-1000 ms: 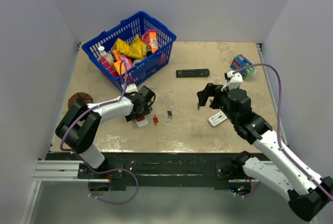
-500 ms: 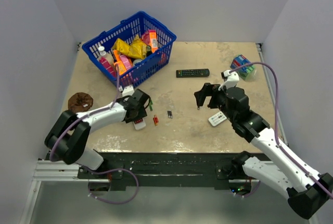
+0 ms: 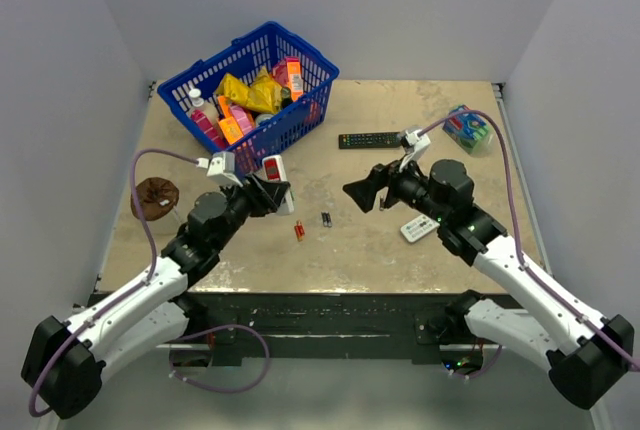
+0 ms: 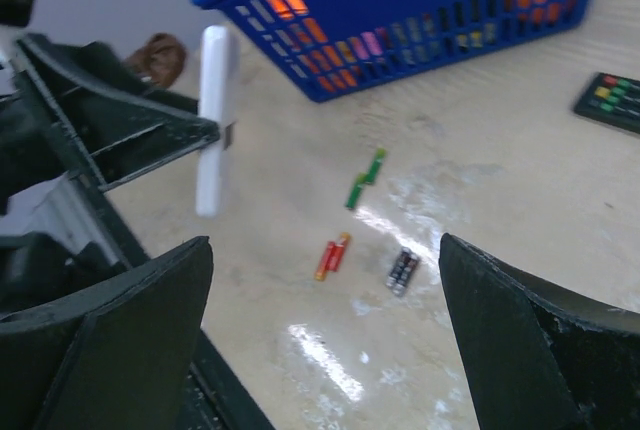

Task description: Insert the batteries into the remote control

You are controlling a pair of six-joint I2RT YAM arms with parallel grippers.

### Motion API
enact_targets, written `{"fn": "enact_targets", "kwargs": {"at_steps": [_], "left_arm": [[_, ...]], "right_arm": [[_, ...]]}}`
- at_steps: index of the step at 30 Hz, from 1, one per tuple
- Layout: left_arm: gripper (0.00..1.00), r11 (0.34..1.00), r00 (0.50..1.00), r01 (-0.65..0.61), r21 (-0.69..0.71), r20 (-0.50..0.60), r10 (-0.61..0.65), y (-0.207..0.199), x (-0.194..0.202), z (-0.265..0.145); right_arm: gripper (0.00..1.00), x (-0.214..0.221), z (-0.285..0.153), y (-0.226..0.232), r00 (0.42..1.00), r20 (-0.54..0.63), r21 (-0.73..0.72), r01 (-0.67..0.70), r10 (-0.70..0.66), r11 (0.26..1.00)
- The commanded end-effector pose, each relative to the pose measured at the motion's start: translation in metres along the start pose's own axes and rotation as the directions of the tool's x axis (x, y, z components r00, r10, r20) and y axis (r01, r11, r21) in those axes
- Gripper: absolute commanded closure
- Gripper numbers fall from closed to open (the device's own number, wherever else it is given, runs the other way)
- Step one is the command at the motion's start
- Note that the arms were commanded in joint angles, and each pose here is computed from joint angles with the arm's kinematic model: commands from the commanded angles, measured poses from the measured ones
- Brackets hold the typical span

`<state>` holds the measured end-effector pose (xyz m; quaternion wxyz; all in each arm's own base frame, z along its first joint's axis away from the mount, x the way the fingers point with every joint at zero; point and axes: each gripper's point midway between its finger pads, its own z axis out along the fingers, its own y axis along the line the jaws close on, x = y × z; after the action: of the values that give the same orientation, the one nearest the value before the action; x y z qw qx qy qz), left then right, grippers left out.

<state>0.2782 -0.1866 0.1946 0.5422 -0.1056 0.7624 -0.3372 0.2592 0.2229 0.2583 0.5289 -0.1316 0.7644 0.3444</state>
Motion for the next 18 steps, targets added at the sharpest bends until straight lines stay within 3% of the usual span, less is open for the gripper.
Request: {"fn": "enact_targets", "kwargs": {"at_steps": [1, 9, 18], "left_arm": [[0.72, 0.926, 0.985, -0.096, 0.366, 0.168, 0.036, -0.077, -0.043, -0.017], [0.71, 0.752, 0.983, -0.124, 0.647, 0.185, 0.003, -0.146, -0.061, -0.041], [0.73, 0.634, 0.983, -0.118, 0.764, 0.181, -0.034, -0.183, -0.076, -0.051]], "right_arm": [[0.02, -0.012, -0.001, 0.066, 0.999, 0.028, -0.368, 0.045, -0.037, 0.929], [0.02, -0.009, -0.001, 0.102, 1.000, -0.022, -0.572, -0.007, -0.008, 0.820], [0.02, -0.016, -0.004, 0.121, 0.999, -0.024, -0.664, -0.039, 0.031, 0.747]]}}
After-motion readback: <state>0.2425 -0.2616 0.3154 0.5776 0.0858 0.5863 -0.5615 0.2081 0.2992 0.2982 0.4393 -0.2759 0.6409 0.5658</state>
